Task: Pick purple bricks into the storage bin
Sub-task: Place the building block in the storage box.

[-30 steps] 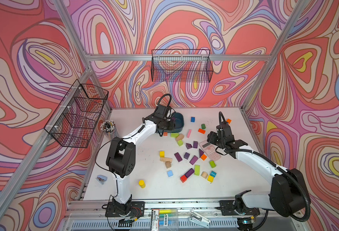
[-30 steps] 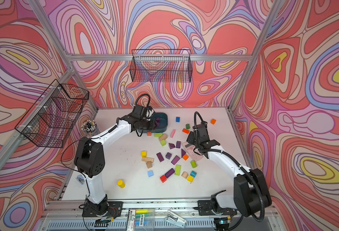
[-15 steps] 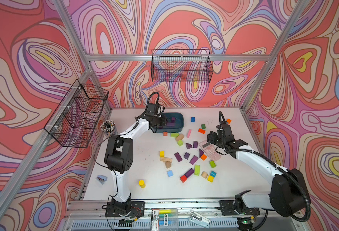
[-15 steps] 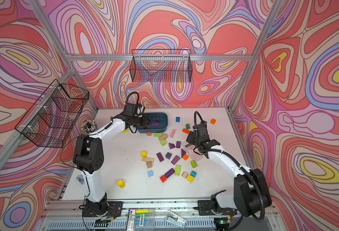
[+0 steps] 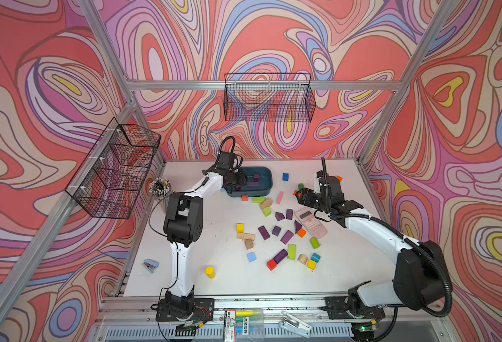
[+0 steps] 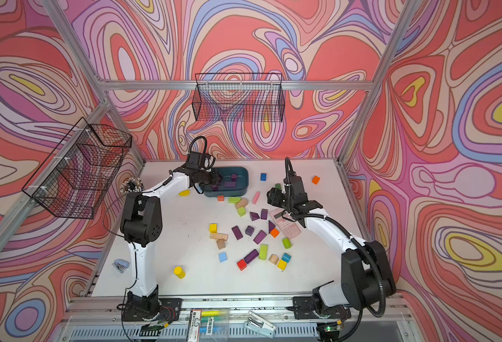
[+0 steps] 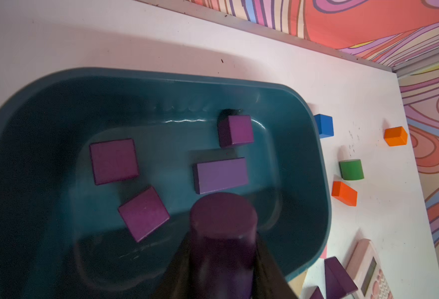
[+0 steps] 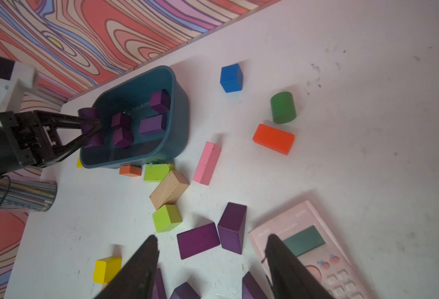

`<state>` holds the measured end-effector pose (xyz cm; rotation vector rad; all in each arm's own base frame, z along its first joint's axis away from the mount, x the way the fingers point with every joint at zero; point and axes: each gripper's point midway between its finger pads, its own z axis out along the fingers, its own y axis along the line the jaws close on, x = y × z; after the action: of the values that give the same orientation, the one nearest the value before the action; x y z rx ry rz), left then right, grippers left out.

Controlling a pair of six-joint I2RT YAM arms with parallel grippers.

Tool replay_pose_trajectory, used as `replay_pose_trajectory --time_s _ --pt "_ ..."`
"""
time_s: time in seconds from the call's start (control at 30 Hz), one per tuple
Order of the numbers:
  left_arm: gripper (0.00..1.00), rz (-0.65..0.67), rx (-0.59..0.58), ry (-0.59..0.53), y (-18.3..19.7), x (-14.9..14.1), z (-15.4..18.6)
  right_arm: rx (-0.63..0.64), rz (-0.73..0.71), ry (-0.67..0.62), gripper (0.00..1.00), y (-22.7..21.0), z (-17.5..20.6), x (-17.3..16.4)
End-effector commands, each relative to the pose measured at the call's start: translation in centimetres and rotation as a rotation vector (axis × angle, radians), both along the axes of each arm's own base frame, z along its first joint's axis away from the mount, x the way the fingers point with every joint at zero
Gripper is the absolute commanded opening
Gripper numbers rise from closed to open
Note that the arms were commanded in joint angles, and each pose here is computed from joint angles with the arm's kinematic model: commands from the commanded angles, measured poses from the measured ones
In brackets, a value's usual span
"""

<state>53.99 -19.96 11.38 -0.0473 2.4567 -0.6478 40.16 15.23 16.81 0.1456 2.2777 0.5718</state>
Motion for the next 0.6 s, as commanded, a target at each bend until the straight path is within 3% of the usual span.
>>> replay_pose_trajectory --time_s 0.0,0.3,0.57 --pt "0.26 0.001 -0.008 0.007 0.1 0.8 -0.4 0.037 0.097 -0.038 0.69 2.6 1.1 1.5" --pt "0.26 0.002 -0.008 0.05 -0.1 1.0 -2.2 0.04 0.17 -0.023 0.7 5.9 -0.1 4.5" --pt "0.28 -0.002 -0.012 0.08 -0.3 1.1 -3.5 0.034 0.212 -0.008 0.7 7.8 -0.5 5.2"
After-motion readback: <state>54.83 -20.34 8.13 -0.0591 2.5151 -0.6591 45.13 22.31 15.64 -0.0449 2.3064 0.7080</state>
